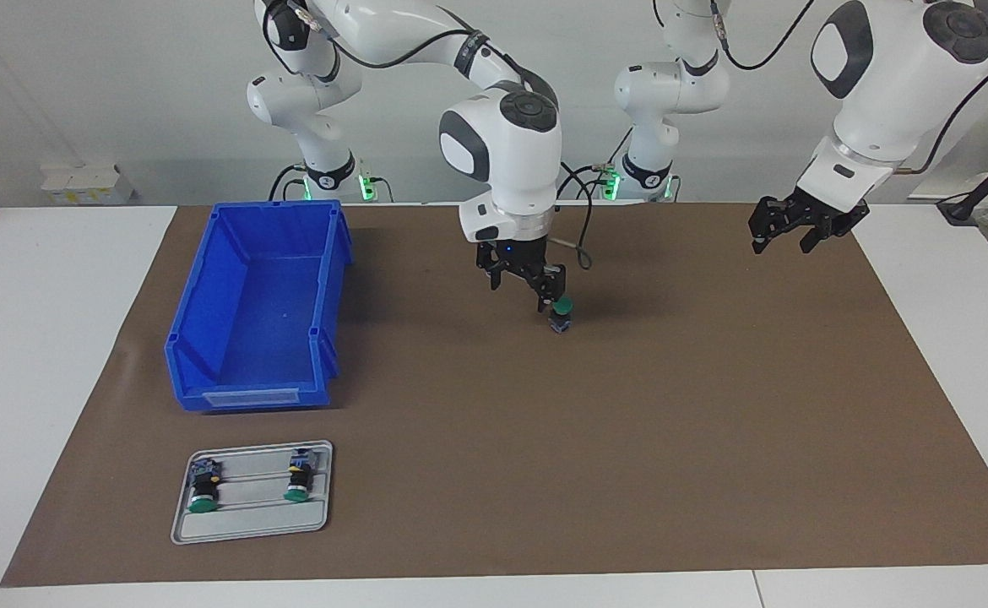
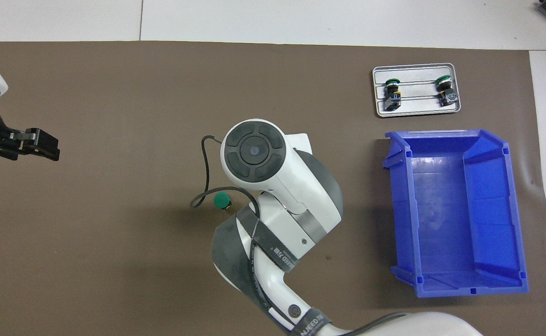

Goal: Place and press button with both arms
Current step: 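Grasp the button with the right gripper and lift it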

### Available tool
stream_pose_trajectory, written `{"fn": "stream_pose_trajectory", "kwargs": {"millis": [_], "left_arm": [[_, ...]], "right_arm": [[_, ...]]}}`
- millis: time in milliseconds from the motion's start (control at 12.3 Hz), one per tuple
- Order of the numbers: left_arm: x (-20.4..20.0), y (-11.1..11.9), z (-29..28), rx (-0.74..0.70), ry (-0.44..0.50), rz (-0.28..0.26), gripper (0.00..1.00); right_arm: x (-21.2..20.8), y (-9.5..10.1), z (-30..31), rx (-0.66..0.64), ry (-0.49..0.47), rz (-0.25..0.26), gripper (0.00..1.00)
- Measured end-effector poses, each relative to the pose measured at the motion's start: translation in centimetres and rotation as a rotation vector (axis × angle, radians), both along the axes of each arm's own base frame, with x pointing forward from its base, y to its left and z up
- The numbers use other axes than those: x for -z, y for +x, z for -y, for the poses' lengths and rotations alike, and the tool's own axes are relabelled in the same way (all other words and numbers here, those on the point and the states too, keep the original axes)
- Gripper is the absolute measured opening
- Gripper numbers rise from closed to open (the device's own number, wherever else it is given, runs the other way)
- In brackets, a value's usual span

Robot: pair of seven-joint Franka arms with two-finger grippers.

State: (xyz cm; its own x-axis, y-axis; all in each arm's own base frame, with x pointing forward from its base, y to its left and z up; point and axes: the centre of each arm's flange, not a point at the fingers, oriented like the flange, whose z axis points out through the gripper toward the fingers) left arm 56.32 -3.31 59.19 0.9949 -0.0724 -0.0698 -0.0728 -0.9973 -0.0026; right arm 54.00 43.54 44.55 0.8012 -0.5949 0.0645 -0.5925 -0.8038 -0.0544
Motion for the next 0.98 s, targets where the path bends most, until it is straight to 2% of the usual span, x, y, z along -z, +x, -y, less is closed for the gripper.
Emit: {"fn": "stream_pose_trajectory", "kwargs": {"millis": [81, 244, 407, 732, 976], "left_arm": [[0.1, 0.1, 0.0, 0.0, 0.0, 0.007, 0.84], [0.3, 0.2, 0.0, -0.003, -0.001, 0.015, 1.0], [0.4, 0.3, 0.0, -0.003, -0.001, 0.016, 1.0], [0.4, 0.3, 0.0, -0.003, 0.0, 0.016, 1.0], [0.4, 0.3, -1.2, -0.023, 0.004, 0.016, 1.0]], "right_arm": [[1.0, -0.3, -1.3, 0.013, -0.005, -0.004, 0.96], [3.5, -0.6, -4.0, 0.017, -0.032, 0.007, 0.96], [5.8, -0.1, -5.8, 0.025, -0.025, 0.016, 0.96], [8.9, -0.7, -8.4, 0.037, 0.01, 0.036, 0.95], [10.2, -1.1, -8.1, 0.051, -0.011, 0.012, 0.95]]}}
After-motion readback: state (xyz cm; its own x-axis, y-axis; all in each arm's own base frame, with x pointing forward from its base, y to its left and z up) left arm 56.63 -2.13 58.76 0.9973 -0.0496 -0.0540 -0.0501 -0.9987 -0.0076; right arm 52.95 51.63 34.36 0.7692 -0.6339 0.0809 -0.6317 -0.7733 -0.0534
